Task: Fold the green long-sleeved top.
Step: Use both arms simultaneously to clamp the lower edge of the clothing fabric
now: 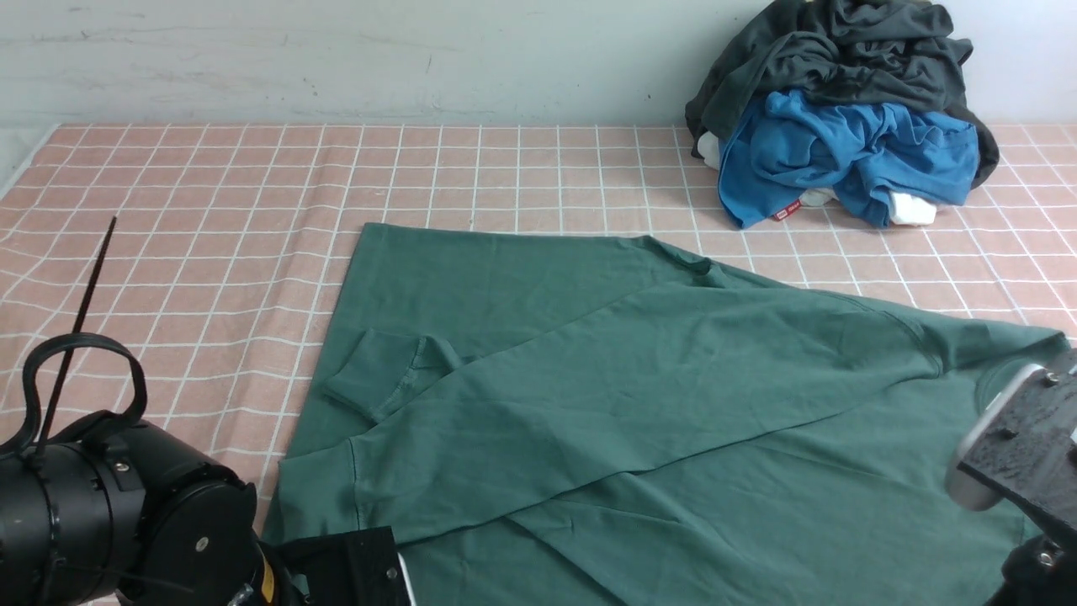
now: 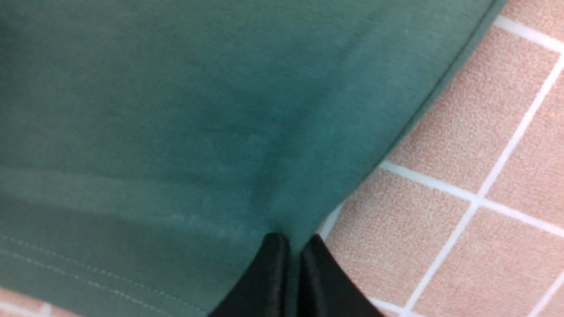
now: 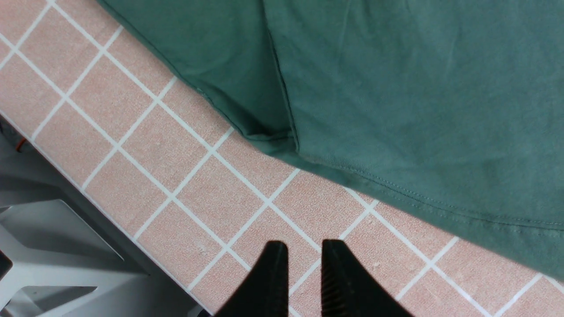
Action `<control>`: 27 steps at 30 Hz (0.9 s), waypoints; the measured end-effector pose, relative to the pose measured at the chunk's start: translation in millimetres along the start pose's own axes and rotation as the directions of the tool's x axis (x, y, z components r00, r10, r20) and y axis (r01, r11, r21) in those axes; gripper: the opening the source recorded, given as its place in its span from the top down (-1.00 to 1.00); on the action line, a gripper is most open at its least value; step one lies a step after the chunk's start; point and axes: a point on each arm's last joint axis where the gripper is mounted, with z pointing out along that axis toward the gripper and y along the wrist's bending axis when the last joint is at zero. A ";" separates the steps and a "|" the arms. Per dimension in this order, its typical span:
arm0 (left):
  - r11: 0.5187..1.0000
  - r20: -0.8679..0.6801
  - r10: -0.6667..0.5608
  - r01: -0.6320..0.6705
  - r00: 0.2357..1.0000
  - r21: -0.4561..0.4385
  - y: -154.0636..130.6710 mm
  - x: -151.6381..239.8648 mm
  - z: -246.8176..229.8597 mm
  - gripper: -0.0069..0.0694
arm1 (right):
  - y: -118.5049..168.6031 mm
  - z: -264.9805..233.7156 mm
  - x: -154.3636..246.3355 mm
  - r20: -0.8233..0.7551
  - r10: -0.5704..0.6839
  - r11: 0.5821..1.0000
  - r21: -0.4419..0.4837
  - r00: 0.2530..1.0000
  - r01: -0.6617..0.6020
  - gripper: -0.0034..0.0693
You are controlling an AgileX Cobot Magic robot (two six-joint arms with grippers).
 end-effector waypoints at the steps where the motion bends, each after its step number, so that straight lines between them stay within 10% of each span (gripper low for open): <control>1: 1.000 -0.005 -0.009 0.009 1.000 0.003 -0.1 0.2 -0.4 0.80 | -0.1 0.0 0.0 0.000 -0.003 1.000 0.001 1.000 0.003 0.62; 9: 0.990 -0.129 -0.134 0.138 0.983 0.019 -0.2 6.6 -7.7 0.80 | 1.6 -0.1 2.9 -0.029 -0.164 0.986 -0.023 0.986 0.163 0.27; 18: 0.986 -0.200 -0.154 0.165 0.968 0.039 -3.5 12.8 -8.5 0.80 | -5.1 1.6 3.9 -0.052 -0.397 0.916 0.036 0.916 0.399 -0.62; 27: 0.984 -0.190 -0.161 0.172 0.968 0.043 -3.9 11.8 -8.3 0.80 | -23.3 37.6 27.4 -0.158 -0.524 0.825 0.151 0.837 0.544 -0.70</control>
